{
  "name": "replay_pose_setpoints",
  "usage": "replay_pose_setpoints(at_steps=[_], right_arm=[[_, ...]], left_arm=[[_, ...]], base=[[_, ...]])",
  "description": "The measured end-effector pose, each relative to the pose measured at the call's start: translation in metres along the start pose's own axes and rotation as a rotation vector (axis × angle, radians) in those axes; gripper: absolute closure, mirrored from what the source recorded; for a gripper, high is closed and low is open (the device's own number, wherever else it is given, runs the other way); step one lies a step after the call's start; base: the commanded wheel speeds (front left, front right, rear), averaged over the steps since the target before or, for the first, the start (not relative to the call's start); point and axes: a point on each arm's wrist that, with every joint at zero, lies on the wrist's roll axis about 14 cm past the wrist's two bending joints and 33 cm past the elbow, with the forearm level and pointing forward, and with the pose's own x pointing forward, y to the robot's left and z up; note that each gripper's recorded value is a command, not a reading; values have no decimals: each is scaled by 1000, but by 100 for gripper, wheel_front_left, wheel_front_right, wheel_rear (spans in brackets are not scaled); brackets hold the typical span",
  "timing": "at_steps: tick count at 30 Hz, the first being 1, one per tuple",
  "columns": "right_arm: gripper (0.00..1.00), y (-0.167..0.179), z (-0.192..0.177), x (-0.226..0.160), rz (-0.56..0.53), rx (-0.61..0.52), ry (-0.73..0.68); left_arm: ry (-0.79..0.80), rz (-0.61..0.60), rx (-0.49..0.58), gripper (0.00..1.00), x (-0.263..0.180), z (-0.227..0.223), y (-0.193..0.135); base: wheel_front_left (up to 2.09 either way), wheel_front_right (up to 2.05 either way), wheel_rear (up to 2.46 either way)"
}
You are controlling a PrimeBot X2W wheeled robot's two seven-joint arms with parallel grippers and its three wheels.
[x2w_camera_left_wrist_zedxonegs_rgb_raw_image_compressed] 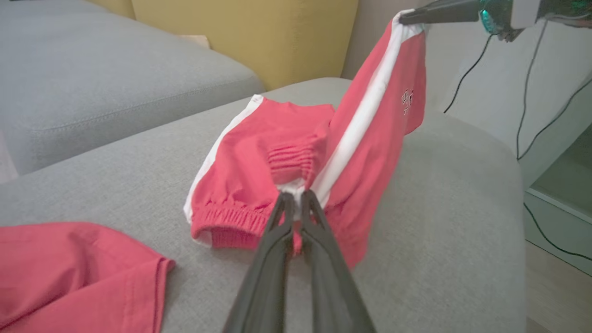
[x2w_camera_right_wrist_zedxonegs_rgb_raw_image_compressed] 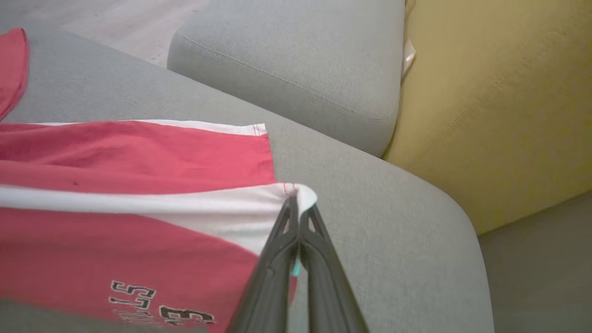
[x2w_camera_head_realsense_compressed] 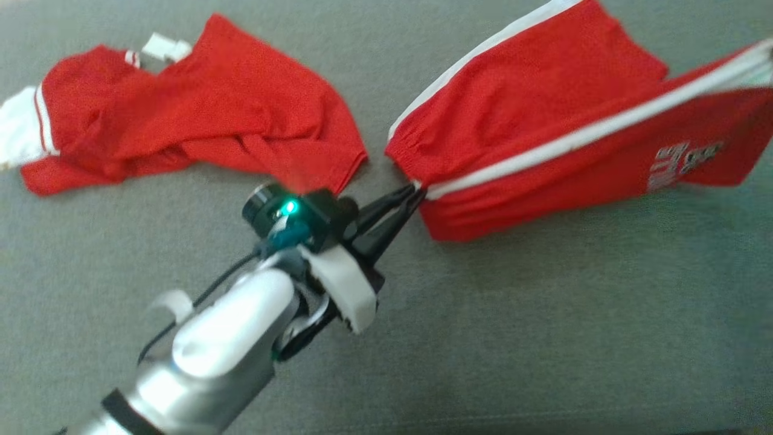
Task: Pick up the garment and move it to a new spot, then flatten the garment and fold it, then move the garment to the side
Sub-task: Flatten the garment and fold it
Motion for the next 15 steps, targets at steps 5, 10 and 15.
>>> replay_pose_setpoints(at_steps=[5, 10, 15], right_arm=[[100, 5, 16, 44, 26, -73, 13], [100, 16, 16, 81, 67, -123, 35], [100, 20, 22, 111, 84, -144, 23]], left_arm=[[20, 36, -18, 100, 13, -7, 26], [33, 50, -31, 100, 24, -15, 43], [44, 69, -34, 100, 32, -22, 60]], base=[[0, 0, 0], [0, 0, 0], [0, 0, 0]])
